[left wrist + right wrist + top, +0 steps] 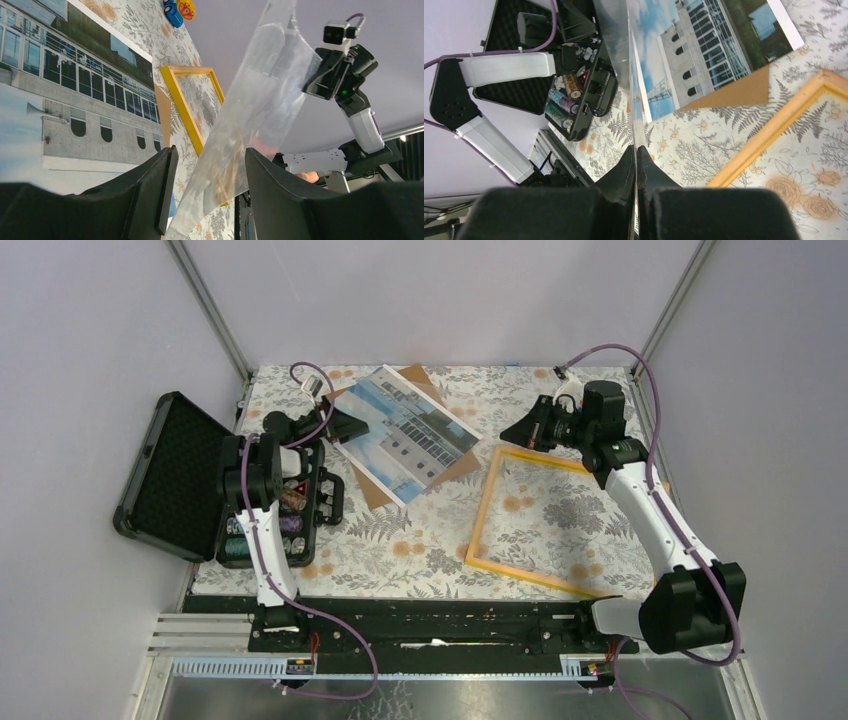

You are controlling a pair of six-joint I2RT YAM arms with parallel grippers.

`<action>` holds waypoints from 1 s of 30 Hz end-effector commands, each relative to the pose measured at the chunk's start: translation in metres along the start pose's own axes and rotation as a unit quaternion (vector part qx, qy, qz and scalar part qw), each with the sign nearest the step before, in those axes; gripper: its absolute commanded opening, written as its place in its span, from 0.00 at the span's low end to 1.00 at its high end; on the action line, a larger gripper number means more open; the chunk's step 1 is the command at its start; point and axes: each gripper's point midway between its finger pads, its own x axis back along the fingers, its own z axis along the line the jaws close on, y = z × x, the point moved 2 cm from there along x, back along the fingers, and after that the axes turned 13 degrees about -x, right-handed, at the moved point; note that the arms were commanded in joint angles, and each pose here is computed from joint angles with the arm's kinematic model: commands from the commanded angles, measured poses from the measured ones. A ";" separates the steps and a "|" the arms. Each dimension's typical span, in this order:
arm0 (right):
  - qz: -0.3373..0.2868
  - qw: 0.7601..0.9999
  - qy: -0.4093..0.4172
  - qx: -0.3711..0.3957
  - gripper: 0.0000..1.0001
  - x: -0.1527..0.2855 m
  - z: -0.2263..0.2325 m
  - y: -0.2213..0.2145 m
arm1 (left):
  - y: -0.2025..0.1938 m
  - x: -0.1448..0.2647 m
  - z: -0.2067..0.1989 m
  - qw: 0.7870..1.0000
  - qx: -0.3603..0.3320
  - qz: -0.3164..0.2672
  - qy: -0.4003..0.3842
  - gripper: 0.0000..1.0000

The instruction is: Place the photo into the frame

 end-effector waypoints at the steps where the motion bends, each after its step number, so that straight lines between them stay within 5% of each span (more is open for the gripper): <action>1: -0.009 1.000 0.029 -0.009 0.00 0.001 -0.002 0.013 | 0.011 -0.001 -0.023 0.997 -0.076 0.007 -0.024 0.58; 14: -0.001 0.995 0.051 -0.084 0.00 0.003 -0.028 0.036 | 0.000 -0.019 -0.016 0.997 -0.056 0.025 -0.040 0.59; 30: 0.006 0.992 0.025 -0.122 0.00 0.006 -0.067 0.035 | 0.007 -0.012 -0.016 0.998 -0.054 0.019 -0.034 0.27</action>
